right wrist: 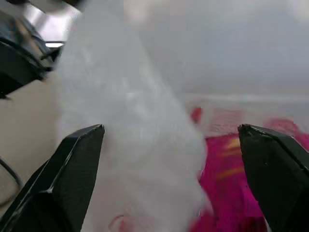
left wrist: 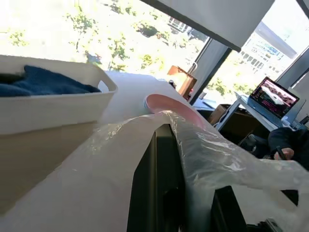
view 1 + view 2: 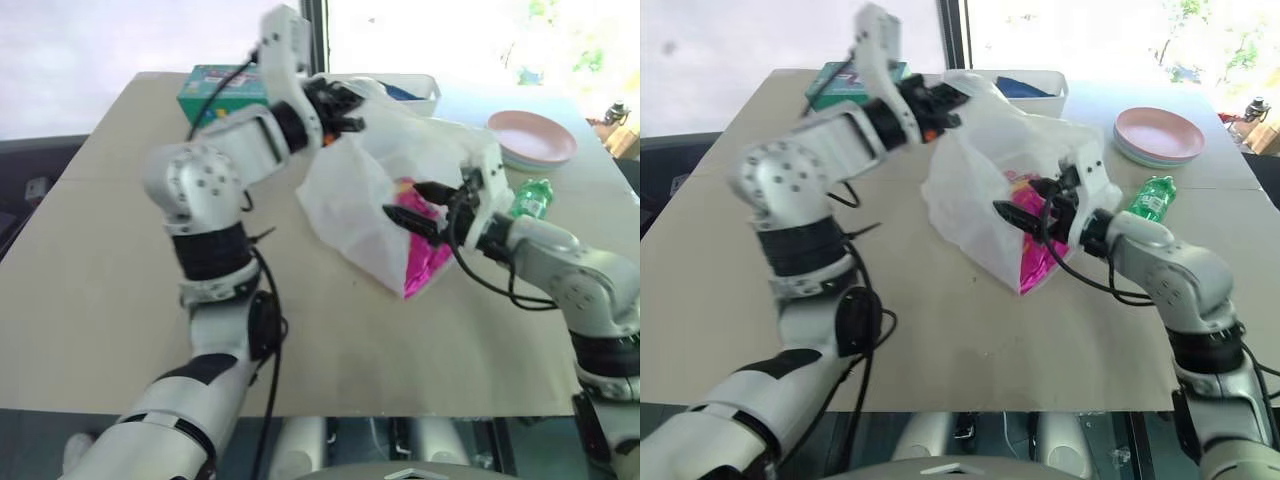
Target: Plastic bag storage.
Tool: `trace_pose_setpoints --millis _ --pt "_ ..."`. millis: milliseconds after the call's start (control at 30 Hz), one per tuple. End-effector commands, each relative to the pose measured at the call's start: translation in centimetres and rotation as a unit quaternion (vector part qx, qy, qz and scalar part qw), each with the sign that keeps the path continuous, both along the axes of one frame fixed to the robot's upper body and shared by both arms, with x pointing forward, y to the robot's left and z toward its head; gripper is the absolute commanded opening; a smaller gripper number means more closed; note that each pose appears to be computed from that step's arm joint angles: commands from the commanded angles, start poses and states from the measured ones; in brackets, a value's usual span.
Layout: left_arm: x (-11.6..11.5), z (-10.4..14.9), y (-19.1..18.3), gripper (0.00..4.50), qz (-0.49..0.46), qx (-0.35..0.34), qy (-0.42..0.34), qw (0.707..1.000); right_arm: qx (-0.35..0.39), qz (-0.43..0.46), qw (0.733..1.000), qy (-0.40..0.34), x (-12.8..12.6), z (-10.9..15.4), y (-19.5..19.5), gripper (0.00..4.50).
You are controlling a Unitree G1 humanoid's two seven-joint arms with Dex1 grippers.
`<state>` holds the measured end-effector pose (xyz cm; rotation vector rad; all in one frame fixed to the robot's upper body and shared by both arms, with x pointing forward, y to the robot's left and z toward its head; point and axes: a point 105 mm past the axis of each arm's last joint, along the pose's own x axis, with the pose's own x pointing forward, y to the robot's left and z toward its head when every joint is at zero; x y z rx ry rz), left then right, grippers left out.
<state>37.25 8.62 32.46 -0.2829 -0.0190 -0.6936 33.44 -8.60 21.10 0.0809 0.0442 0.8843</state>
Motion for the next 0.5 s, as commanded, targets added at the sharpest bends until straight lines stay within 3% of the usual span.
trace_pose_setpoints --millis 33,167,333,500 --pt "-1.5 3.0 1.7 0.00 0.019 0.012 -0.048 0.999 0.015 0.032 0.998 -0.051 0.6 2.2 1.0 4.47" --pt "-2.6 3.5 3.2 0.00 0.046 0.040 -0.053 0.997 0.025 0.108 0.991 -0.075 0.5 3.5 3.1 4.47" --pt "-2.8 1.4 1.8 0.00 0.052 0.061 -0.035 0.996 0.101 0.306 0.946 -0.047 -5.2 6.2 4.7 4.47" --pt "-2.2 -0.4 0.0 0.00 0.040 0.057 -0.011 0.998 0.095 0.315 0.944 -0.013 -7.6 5.4 4.1 4.47"
